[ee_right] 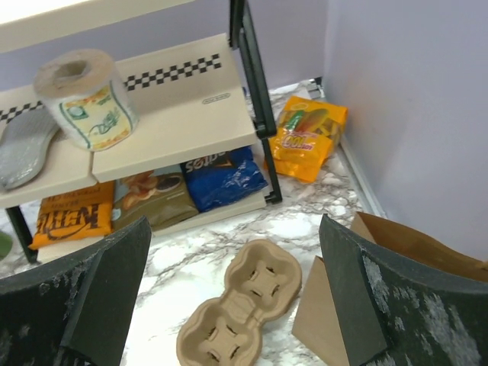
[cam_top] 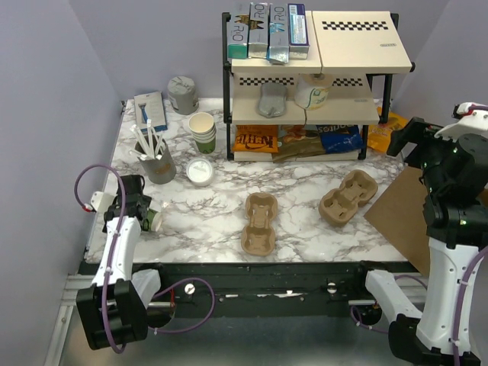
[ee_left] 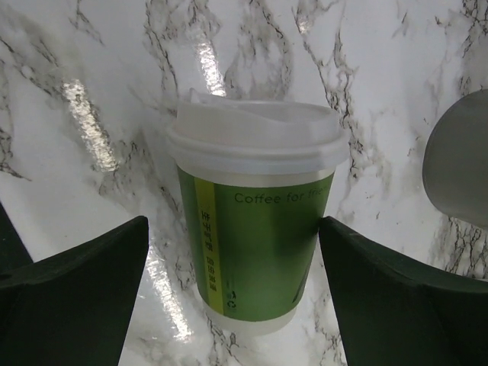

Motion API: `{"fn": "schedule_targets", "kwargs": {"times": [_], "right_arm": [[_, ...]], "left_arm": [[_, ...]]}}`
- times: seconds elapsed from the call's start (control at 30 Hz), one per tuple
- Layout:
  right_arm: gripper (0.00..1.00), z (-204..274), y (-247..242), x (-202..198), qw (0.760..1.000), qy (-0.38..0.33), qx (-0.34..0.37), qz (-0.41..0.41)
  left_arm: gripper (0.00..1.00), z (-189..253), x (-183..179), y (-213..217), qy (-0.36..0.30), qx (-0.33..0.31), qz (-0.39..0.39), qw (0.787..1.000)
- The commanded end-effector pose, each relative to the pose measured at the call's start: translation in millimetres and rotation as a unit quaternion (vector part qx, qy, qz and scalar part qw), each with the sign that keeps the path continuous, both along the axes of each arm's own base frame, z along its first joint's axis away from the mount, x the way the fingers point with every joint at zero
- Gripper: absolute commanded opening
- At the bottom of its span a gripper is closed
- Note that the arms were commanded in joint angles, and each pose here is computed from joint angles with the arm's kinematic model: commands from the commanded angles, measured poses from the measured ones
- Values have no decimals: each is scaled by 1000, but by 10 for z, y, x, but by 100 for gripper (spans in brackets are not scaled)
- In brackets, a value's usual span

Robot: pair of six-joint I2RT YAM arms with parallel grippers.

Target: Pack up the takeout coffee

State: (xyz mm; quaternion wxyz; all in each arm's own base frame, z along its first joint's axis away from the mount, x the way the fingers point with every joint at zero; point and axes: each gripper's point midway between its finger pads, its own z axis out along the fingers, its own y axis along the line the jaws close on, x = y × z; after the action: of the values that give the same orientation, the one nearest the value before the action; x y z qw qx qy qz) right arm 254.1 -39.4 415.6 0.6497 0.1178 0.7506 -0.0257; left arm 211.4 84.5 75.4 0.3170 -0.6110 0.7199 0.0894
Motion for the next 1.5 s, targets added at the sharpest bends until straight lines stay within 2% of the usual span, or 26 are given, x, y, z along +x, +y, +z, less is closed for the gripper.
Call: {"fn": "schedule_targets", "kwargs": {"times": [0.0, 0.2, 0.23, 0.3, 0.33, 0.37, 0.53, 0.7, 0.77, 0.9, 1.03, 1.07, 1.13, 1.17, 1.2, 1.27, 1.3, 1.33, 1.4, 1.43, 1.47], "right_arm": [[100, 27, 193, 23, 998, -9, 0, 58], [100, 31, 313, -10, 996, -18, 2, 91], [100, 35, 335, -15, 995, -19, 2, 97], [100, 47, 368, -41, 994, -21, 3, 104], [100, 51, 392, -53, 994, -22, 3, 110], [100, 54, 411, -64, 993, -23, 3, 115], [100, 73, 541, -142, 989, -30, 9, 146], [100, 37, 922, -245, 972, -19, 18, 235], [100, -22, 1070, -287, 963, -6, 6, 269], [100, -148, 1487, -397, 930, 18, -16, 366], [100, -196, 1603, -335, 923, 36, -23, 382], [100, -194, 1656, -348, 917, 34, -26, 397], [100, -232, 1810, -370, 898, 32, -34, 437], [100, -238, 1927, -433, 880, 28, -37, 473], [100, -256, 2034, -492, 864, 27, -38, 501], [100, -294, 2214, -569, 836, 31, -29, 548], [100, -308, 2292, -610, 825, 34, -25, 564], [100, -317, 2345, -616, 818, 34, -23, 573], [100, -380, 2490, -684, 794, 38, -28, 606], [100, -418, 2545, -723, 781, 39, -35, 622], [100, -496, 2622, -799, 754, 33, -52, 654]], "left_arm": [[99, -108, 318, -84, -42, -21, -47, 998], [97, -221, 310, -89, -30, -22, -53, 998], [92, -220, 316, -92, -34, -21, -55, 998], [87, -209, 303, -91, -42, -17, -58, 997], [80, -199, 304, -90, -46, -15, -60, 997], [79, -189, 294, -78, -47, -11, -58, 997], [78, -39, 304, -109, -70, -7, -74, 995], [78, 292, 304, -256, -108, -22, -111, 988], [77, 438, 368, -438, -133, -40, -155, 978], [76, 813, 454, -889, -192, -66, -253, 946], [78, 942, 354, -1397, -186, -94, -369, 906], [78, 981, 299, -1601, -189, -107, -431, 876], [78, 1041, 226, -1923, -201, -129, -505, 830], [80, 1082, 186, -2078, -212, -142, -539, 803], [82, 1166, 140, -2310, -240, -168, -586, 756], [84, 1268, 27, -2635, -265, -195, -643, 692], [84, 1380, -18, -2825, -292, -209, -679, 640], [84, 1429, -133, -3003, -298, -219, -708, 602], [84, 1635, -210, -3233, -341, -209, -748, 530], [84, 1733, -335, -3334, -357, -211, -772, 483], [84, 1820, -489, -3457, -372, -214, -791, 436]]}}
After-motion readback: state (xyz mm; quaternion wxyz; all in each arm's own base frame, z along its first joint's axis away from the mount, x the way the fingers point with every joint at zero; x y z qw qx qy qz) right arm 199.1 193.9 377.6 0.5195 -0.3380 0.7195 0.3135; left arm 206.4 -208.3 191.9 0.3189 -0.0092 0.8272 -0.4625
